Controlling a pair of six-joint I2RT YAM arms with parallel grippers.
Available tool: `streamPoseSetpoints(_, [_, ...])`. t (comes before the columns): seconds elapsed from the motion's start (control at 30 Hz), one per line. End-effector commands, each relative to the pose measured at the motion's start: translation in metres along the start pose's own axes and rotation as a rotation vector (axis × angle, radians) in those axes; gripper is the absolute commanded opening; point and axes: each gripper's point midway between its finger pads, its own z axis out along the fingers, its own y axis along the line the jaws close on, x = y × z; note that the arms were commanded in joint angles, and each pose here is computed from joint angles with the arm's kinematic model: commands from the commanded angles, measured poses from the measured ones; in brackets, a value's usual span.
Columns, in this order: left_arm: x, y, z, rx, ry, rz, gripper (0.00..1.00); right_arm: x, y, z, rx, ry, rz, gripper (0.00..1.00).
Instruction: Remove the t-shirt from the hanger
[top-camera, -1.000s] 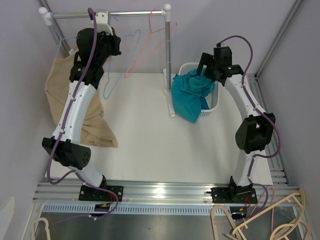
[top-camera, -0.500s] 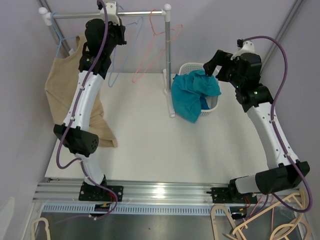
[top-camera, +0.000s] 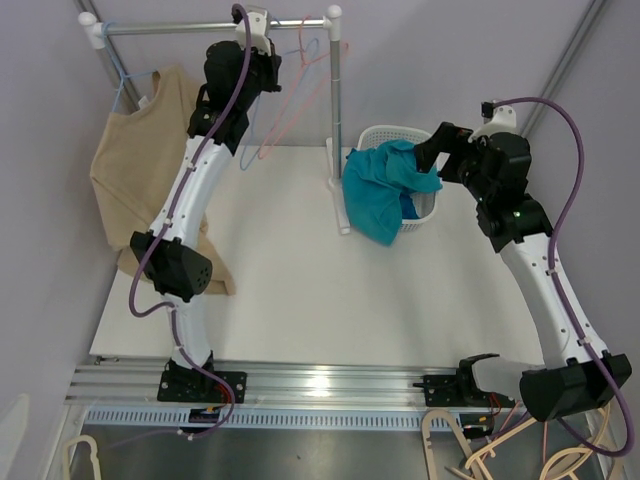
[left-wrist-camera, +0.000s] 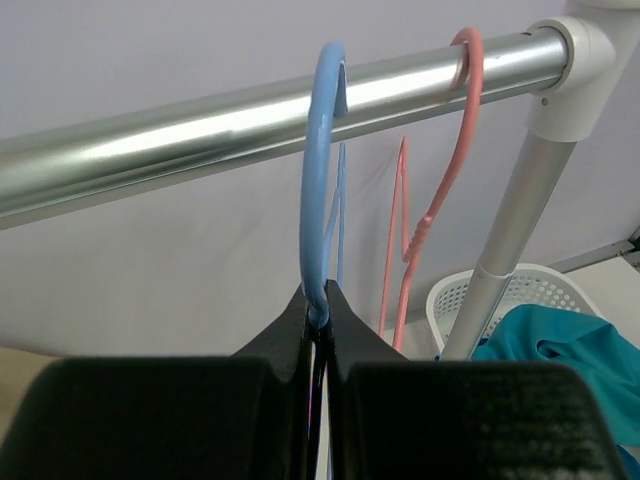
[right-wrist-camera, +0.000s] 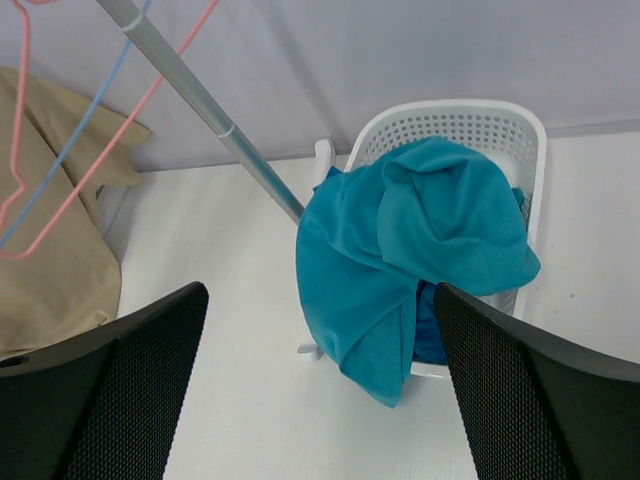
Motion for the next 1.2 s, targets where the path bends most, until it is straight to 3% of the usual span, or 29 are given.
streamPoseSetpoints(0.0, [-0.029, -0.008, 0.001, 0.018, -0.088, -0.007, 0.01, -0.038, 0.007, -0.019, -0.021, -0.137, -0.022, 0.99])
streamPoseSetpoints(0.27, [-0.025, -0.019, 0.009, -0.009, -0.098, 0.007, 0.01, -0.038, 0.013, -0.023, -0.046, -0.135, -0.001, 1.0])
streamPoseSetpoints(0.6, [-0.067, -0.009, 0.004, -0.067, -0.223, -0.02, 0.01, -0.041, 0.012, -0.025, -0.04, -0.141, -0.005, 1.0])
streamPoseSetpoints(0.77, [-0.069, -0.013, 0.009, -0.046, -0.247, -0.043, 0.01, -0.04, 0.01, -0.024, -0.033, -0.137, -0.009, 1.0])
streamPoseSetpoints(1.17, [-0.001, -0.016, 0.045, -0.018, -0.129, -0.012, 0.01, -0.039, 0.013, -0.034, -0.048, -0.135, -0.004, 0.99])
